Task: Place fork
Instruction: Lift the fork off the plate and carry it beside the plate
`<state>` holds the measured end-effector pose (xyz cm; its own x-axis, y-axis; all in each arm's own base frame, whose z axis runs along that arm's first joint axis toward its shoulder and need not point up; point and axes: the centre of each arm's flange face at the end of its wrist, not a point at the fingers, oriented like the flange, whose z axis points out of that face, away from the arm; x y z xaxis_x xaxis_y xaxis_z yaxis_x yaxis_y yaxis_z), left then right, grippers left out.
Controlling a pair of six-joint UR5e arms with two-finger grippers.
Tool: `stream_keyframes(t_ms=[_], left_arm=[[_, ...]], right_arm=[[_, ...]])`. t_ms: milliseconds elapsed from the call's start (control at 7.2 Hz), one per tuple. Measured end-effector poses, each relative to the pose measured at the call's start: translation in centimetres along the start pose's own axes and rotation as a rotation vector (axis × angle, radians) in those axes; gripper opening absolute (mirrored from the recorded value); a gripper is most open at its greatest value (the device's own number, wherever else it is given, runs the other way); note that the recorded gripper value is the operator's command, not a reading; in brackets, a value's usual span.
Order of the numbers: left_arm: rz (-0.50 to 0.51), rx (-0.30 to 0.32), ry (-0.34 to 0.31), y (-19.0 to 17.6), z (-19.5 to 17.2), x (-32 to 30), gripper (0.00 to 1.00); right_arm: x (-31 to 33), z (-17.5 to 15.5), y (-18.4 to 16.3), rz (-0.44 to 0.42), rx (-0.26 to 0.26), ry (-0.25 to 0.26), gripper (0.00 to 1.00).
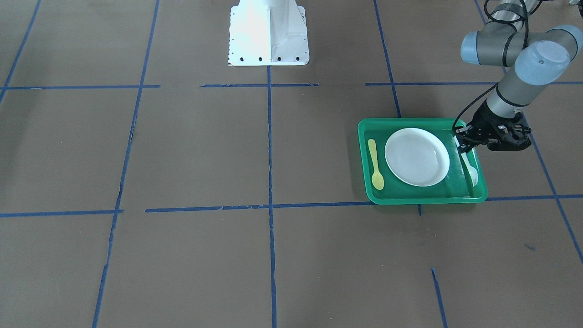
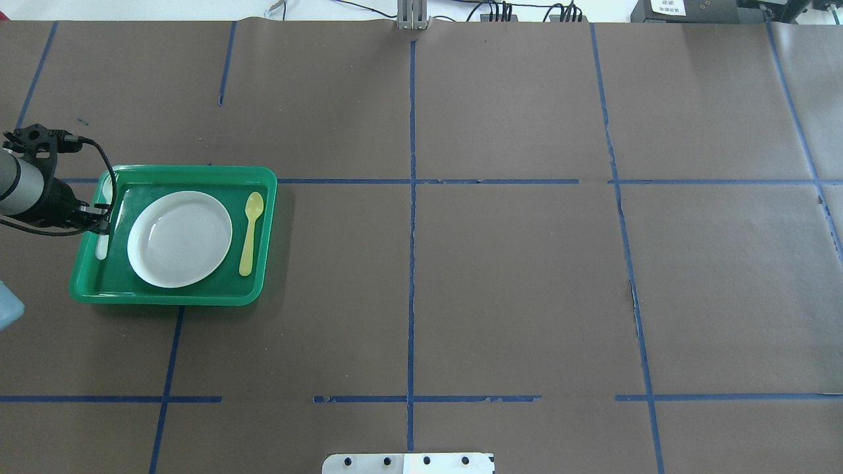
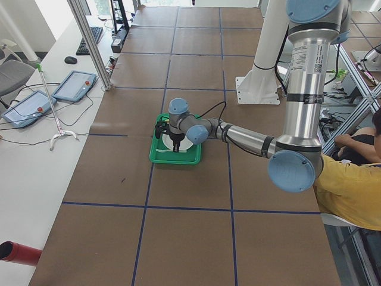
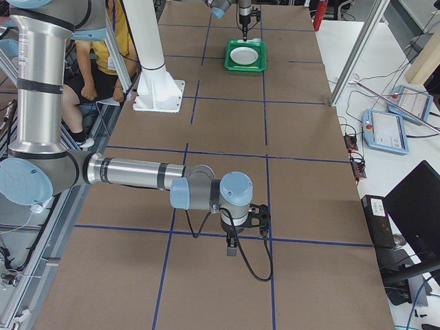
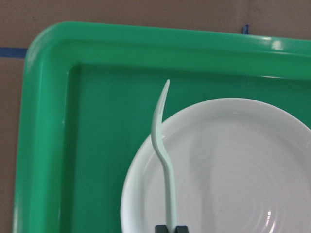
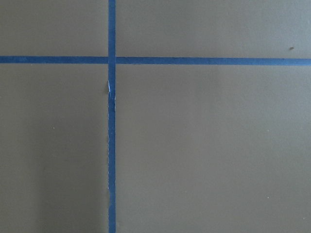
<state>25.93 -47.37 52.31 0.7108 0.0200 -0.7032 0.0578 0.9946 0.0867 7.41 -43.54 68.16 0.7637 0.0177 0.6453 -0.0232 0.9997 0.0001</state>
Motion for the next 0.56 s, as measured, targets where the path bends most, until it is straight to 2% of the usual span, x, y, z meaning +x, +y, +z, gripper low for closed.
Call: stream_keyframes(t_ms=[556], left_arm=[[0.004, -0.007, -0.003, -0.19, 1.29, -0.51, 0.0]], right_arm=[[-0.01, 0.0, 0.0, 0.001, 0.0, -0.001, 1.0]])
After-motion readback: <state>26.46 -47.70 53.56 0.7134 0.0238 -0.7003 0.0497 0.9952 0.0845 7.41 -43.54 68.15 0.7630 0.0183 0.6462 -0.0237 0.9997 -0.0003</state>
